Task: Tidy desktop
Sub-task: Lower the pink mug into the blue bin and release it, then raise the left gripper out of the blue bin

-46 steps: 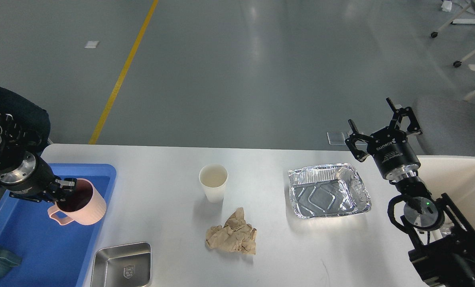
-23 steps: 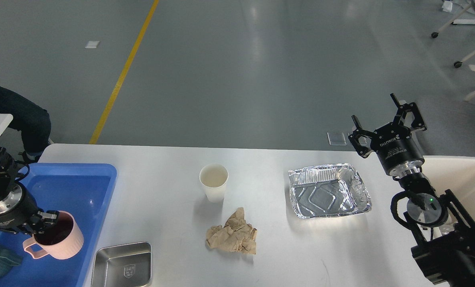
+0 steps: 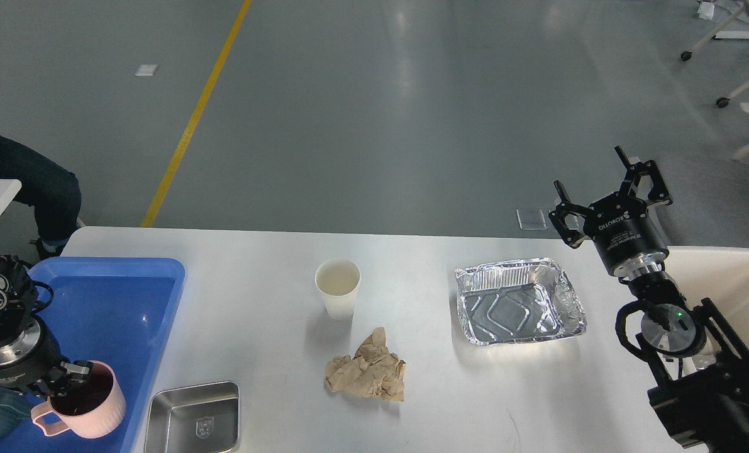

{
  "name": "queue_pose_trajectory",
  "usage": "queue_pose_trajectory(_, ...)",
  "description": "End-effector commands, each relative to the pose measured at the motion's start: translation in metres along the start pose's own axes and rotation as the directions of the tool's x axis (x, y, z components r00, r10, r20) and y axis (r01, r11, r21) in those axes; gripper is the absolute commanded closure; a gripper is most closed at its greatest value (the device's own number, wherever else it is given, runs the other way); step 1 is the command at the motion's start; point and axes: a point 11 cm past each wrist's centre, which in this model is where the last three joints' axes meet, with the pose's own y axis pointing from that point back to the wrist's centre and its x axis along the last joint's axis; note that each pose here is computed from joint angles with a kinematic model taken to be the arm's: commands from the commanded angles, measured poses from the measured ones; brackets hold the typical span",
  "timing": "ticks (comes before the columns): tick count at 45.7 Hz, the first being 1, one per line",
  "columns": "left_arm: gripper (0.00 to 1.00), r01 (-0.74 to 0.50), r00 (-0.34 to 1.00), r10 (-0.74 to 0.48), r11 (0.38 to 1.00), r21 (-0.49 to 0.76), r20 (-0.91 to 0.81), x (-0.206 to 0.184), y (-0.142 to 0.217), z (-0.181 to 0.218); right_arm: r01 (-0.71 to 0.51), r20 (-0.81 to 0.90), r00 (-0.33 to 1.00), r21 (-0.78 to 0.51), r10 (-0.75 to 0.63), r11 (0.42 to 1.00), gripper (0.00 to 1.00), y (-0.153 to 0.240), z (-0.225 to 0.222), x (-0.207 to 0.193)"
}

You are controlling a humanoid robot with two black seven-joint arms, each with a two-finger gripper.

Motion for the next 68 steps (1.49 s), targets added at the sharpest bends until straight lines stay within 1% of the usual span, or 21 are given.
queue_pose_trajectory(1, 1.00, 0.008, 1.000, -0.008, 1.000, 0.001, 0.004, -0.002, -0.003, 0.001, -0.001, -0.001, 1.000, 0.000, 0.001, 1.000, 0.00, 0.000, 0.000, 0.000)
queue_pose_trajectory(9, 0.99, 0.017, 1.000, -0.017, 1.000, -0.003, 0.002, -0.005, -0.006, 0.001, -0.001, -0.001, 1.000, 0.001, 0.001, 1.000, 0.00, 0.000, -0.001, 0.000)
queue_pose_trajectory(16, 0.89, 0.014, 1.000, -0.014, 1.000, -0.005, -0.001, -0.004, -0.005, 0.001, 0.001, 0.001, 1.000, -0.001, -0.001, 1.000, 0.00, 0.001, 0.000, 0.000)
queue_pose_trajectory(26, 0.70, 0.006, 1.000, -0.006, 1.000, -0.011, -0.005, -0.002, -0.003, 0.001, 0.000, 0.001, 1.000, -0.002, 0.000, 1.000, 0.00, 0.002, 0.001, 0.001)
queue_pose_trajectory(36, 0.35, -0.026, 0.999, 0.025, 0.999, -0.034, -0.024, 0.007, 0.007, 0.002, -0.004, 0.002, 1.000, -0.005, 0.004, 1.000, 0.00, 0.004, 0.002, 0.002)
queue_pose_trajectory(37, 0.29, -0.035, 0.999, 0.034, 0.999, -0.039, -0.030, 0.010, 0.009, 0.002, -0.004, 0.002, 1.000, -0.005, 0.004, 1.000, 0.00, 0.004, 0.002, 0.003)
queue_pose_trajectory(40, 0.02, -0.064, 0.997, 0.061, 0.997, -0.053, -0.057, 0.018, 0.016, 0.000, -0.002, 0.002, 1.000, -0.006, 0.002, 1.000, 0.00, 0.004, 0.003, 0.002)
queue_pose_trajectory(54, 0.02, -0.156, 0.983, 0.140, 0.979, -0.132, -0.121, 0.039, 0.041, 0.005, 0.003, -0.001, 1.000, -0.007, -0.003, 1.000, 0.00, 0.003, 0.002, 0.001)
queue_pose_trajectory(57, 0.02, -0.157, 0.982, 0.140, 0.976, -0.148, -0.124, 0.044, 0.037, 0.014, 0.000, -0.001, 1.000, -0.010, 0.000, 1.000, 0.00, 0.003, 0.003, 0.002)
queue_pose_trajectory(61, 0.02, -0.154, 0.978, 0.130, 0.977, -0.145, -0.163, 0.052, 0.031, 0.013, 0.005, 0.002, 1.000, -0.008, -0.005, 1.000, 0.00, 0.002, 0.003, 0.000)
queue_pose_trajectory(68, 0.02, -0.210, 0.961, 0.168, 0.961, -0.181, -0.222, 0.069, 0.046, 0.013, 0.009, 0.006, 1.000, -0.011, -0.009, 1.000, 0.00, 0.000, 0.006, -0.002)
